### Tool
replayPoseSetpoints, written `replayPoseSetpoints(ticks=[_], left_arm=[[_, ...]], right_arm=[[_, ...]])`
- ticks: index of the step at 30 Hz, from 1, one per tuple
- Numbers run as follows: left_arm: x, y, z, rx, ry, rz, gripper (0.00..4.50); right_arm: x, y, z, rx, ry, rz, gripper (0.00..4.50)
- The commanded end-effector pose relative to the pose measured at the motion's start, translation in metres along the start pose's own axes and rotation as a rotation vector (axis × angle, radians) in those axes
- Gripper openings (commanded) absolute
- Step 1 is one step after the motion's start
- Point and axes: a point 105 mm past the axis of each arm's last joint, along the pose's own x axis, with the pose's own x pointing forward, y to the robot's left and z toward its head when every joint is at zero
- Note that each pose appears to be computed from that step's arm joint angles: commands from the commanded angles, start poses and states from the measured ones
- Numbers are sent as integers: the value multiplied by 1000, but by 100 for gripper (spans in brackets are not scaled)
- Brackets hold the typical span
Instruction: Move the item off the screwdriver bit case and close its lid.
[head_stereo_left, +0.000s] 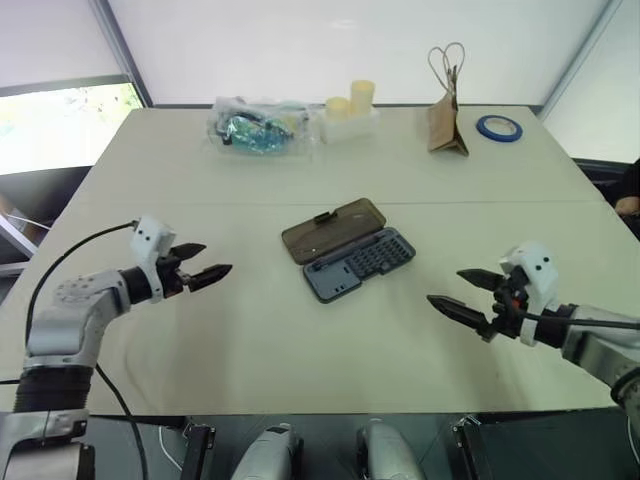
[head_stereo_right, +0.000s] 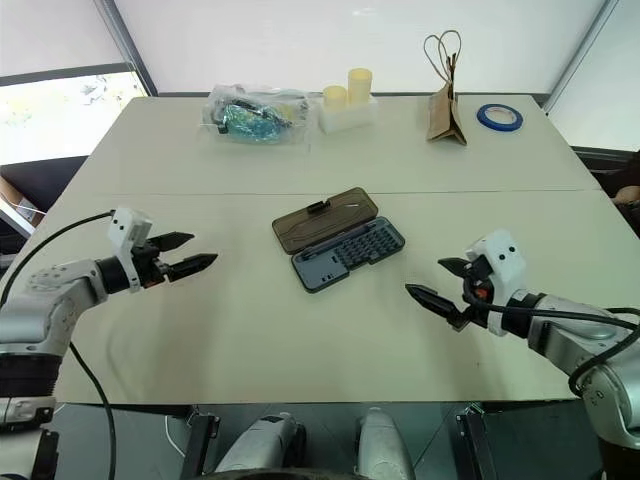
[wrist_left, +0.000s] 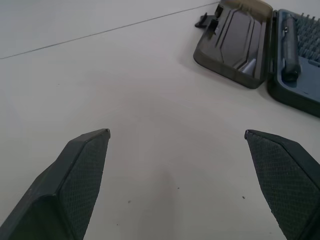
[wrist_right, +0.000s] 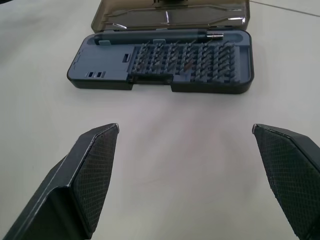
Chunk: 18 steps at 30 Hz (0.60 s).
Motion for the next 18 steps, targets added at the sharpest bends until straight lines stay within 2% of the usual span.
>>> replayPoseSetpoints(ticks=[1, 18], left_arm=[[-4, 0, 12, 36, -44, 7, 450], [1, 6, 14, 30, -69, 24, 450]], right_arm=[[0, 1, 7, -30, -25, -4, 442], [-2, -3, 1, -43, -8, -32, 442]])
